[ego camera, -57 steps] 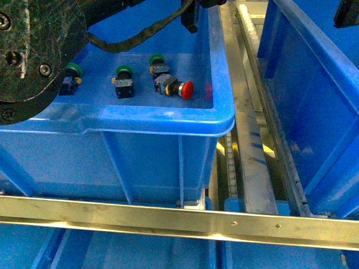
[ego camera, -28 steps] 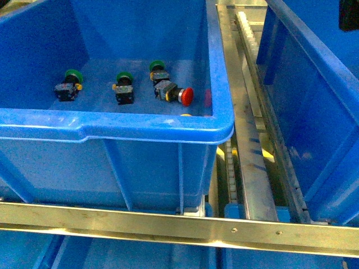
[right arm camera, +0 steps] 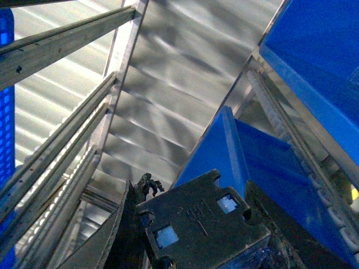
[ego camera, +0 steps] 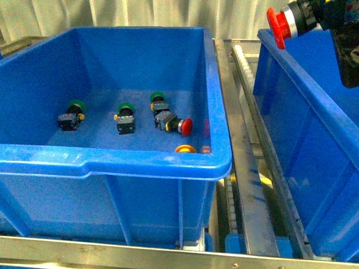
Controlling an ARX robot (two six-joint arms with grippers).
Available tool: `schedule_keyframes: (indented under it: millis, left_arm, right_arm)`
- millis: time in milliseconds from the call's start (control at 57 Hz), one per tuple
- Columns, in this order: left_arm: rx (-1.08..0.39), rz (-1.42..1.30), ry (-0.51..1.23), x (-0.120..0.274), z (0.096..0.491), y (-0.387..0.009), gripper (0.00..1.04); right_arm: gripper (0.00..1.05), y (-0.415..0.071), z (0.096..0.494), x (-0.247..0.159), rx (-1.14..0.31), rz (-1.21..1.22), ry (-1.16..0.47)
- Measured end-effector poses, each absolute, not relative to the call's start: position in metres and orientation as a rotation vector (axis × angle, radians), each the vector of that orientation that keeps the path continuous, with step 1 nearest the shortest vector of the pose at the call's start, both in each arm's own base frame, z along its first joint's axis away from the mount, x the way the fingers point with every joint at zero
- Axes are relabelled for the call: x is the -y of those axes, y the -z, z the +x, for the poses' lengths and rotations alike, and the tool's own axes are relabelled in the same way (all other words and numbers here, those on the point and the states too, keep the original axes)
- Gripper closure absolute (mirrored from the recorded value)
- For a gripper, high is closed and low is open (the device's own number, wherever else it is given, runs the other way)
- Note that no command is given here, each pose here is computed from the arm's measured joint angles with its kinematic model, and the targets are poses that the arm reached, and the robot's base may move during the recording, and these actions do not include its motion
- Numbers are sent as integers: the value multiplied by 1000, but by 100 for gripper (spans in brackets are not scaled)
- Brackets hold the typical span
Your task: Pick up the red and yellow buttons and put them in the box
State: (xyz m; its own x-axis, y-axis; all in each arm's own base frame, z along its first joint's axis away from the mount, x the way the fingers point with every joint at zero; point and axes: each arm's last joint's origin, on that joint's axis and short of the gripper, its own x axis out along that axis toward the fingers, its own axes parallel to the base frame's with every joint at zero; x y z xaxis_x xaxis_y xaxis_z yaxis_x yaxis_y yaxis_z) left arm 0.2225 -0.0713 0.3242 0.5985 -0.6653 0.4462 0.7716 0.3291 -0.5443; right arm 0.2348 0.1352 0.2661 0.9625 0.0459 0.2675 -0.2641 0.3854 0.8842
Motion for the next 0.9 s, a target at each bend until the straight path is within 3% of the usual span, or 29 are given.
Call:
schedule_keyframes:
  millis: [88,193,281,351,421,527,895]
  left_arm:
    - [151,-774,864,55,201,-313,8]
    - [139,-598,367,48,175,-305,25]
    - [18,-270,43,34,139,-259,43]
    - [-39,-107,-31,30,111,-220,59]
    - [-19,-46,17,29,99,-192,77]
    - [2,-24,13,21,98,-188,103]
    - [9,-11,0,0,97,-173,102]
  right_arm:
    - [64,-270,231,-137,213,1109,-191]
    - [64,-275,224,-140,209,1044,-193]
    - [64,-278,219,-142,204,972,-183]
    - [64,-282,214,-141,207,918,-167]
    - [64,-287,207,-142,211,850,-144]
    - [64,-295,193,-139,228,784,-118]
    - [64,-291,184,-138,221,739,-100]
